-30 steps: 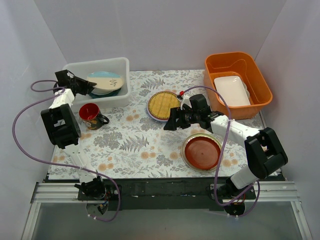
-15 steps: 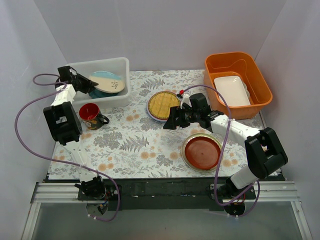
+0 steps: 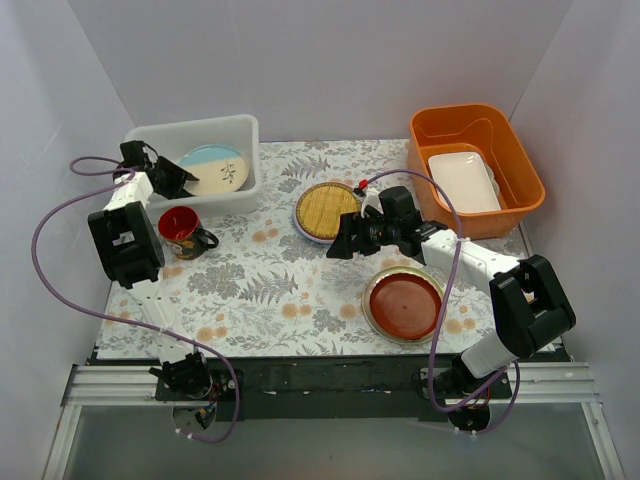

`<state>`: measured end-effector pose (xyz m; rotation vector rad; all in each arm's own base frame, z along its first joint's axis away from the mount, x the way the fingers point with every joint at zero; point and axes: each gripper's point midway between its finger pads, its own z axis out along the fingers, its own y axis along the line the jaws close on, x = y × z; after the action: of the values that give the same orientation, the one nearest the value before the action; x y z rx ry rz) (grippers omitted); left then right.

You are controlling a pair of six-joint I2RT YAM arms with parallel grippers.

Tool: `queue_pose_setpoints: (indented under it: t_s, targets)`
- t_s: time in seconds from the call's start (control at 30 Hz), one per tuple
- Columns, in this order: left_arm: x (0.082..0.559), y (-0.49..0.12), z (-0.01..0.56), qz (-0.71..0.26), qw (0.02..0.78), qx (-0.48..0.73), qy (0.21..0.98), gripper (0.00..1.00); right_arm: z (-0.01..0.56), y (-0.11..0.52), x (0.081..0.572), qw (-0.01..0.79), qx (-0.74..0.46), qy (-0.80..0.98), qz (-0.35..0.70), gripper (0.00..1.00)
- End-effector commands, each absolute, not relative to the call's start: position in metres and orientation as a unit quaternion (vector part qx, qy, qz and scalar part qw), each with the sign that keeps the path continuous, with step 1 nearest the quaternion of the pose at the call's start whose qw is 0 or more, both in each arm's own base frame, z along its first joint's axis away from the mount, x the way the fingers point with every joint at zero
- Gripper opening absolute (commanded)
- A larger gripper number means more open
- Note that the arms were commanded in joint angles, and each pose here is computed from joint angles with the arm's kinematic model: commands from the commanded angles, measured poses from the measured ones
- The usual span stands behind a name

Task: Place the plates into the plastic bin on the countertop
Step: Place the plate in the plastic bin.

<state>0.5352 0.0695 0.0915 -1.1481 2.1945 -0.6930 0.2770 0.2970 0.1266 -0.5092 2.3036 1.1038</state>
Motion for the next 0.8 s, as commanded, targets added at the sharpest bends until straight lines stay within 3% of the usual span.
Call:
queue_pose_setpoints:
  t_s: [0.0,0.27,0.5,0.6,0.77]
  targets:
    - [0.536,0.076,0.106,-0.243,0.303,-0.421,0.82,0.49,0.151,0.301,0.286,0.292,-0.197,0.837,0.42,0.88]
    - [0.531,0.085,0.109,-0.215,0.308,-0.423,0.825,0.64,0.151,0.301,0.285,0.293,-0.197,0.836,0.42,0.88]
    - [0.524,0.093,0.124,-0.187,0.326,-0.417,0.828,0.85,0.154,0.301,0.285,0.296,-0.198,0.835,0.42,0.88]
    - [0.517,0.096,0.137,-0.176,0.343,-0.419,0.822,0.98,0.154,0.301,0.284,0.295,-0.198,0.834,0.422,0.88]
    - [0.508,0.096,0.173,-0.176,0.384,-0.41,0.808,0.98,0.158,0.3,0.283,0.3,-0.199,0.832,0.423,0.88]
